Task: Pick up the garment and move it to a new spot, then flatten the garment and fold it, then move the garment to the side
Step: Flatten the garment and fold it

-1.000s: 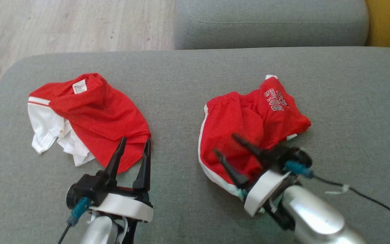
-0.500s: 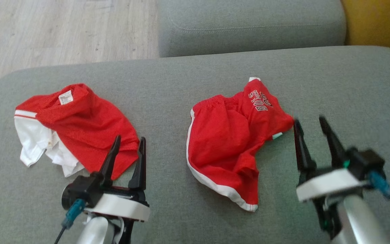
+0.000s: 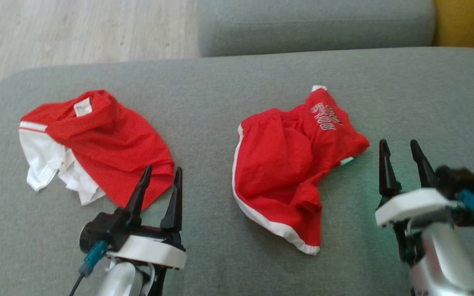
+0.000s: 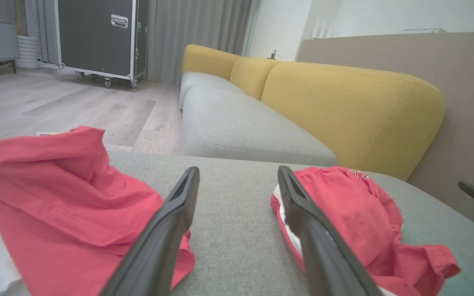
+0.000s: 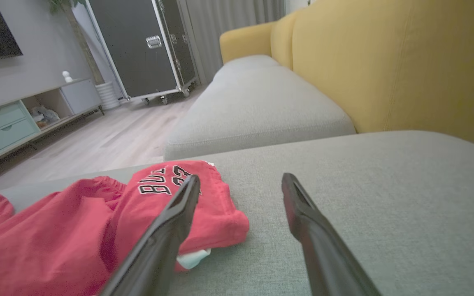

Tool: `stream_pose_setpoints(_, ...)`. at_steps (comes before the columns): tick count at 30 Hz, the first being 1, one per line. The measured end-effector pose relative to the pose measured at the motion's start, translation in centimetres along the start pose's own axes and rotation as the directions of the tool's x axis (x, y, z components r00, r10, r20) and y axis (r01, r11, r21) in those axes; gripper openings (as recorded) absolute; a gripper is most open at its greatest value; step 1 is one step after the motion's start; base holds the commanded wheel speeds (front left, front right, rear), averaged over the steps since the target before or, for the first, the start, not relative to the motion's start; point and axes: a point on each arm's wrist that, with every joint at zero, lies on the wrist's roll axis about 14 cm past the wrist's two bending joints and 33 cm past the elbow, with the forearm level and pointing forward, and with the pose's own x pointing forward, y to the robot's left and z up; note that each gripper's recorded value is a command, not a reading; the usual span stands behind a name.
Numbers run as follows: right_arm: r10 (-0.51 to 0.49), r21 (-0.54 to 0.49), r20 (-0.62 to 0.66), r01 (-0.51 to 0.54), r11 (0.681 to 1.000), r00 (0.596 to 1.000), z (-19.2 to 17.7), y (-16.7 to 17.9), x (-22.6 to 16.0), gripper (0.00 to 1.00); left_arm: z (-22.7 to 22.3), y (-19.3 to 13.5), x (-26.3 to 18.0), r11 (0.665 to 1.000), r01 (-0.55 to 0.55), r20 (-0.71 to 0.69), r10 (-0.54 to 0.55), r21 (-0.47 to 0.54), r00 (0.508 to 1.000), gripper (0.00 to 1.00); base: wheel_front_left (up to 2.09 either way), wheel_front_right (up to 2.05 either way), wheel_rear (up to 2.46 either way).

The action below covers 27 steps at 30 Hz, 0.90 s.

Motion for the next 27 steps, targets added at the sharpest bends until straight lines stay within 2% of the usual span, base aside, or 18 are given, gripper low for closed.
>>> stream_pose_setpoints(4, -0.025, 0.045, -0.113, 0.031, 0.999, 0.993, -2.1, -0.5, 2.2, 1.00, -0.4, 0.5, 0.2, 1.000, -0.011, -0.012, 0.011, 0.000, 1.000, 1.00, 0.00, 0.00, 0.00)
stream_pose_setpoints(7, -0.043, 0.120, -0.201, 0.068, 0.990, 0.979, -4.0, -0.7, 3.4, 1.00, -0.2, 1.2, 0.4, 1.000, -0.028, -0.010, 0.028, 0.004, 1.000, 1.00, 0.00, 0.00, 0.00)
stream_pose_setpoints(13, -0.011, 0.181, -0.350, 0.079, 0.980, 0.936, -7.4, 0.9, 4.9, 1.00, -0.9, 2.7, -0.2, 0.997, -0.075, -0.031, 0.075, 0.003, 0.997, 1.00, 0.00, 0.00, 0.00)
stream_pose_setpoints(16, 0.014, 0.231, -0.379, 0.080, 0.970, 0.925, -8.2, 1.9, 4.9, 1.00, -0.9, 2.9, -0.4, 0.996, -0.084, -0.031, 0.084, 0.004, 0.996, 1.00, 0.00, 0.00, 0.00)
stream_pose_setpoints(17, 0.022, 0.212, -0.381, 0.065, 0.975, 0.924, -8.3, 2.2, 4.8, 0.37, -0.8, 2.9, -0.5, 0.996, -0.084, -0.030, 0.084, 0.004, 0.996, 1.00, 0.00, 0.00, 0.00)
stream_pose_setpoints(18, 0.017, 0.194, -0.372, 0.060, 0.979, 0.928, -8.3, 2.0, 4.7, 0.00, -0.8, 2.9, -0.5, 0.996, -0.084, -0.029, 0.084, 0.004, 0.996, 1.00, 0.00, 0.00, 0.00)
stream_pose_setpoints(23, -0.011, 0.171, -0.315, 0.068, 0.983, 0.949, -7.3, 1.1, 4.8, 0.00, -0.5, 2.8, -0.5, 0.997, -0.080, -0.022, 0.080, 0.006, 0.997, 1.00, 0.00, 0.00, 0.00)
stream_pose_setpoints(27, 0.000, 0.133, -0.224, 0.030, 0.991, 0.975, -4.3, 1.3, 6.0, 0.00, -0.1, 2.4, -0.6, 0.997, -0.072, -0.010, 0.072, 0.009, 0.997, 1.00, 0.00, 0.00, 0.00)
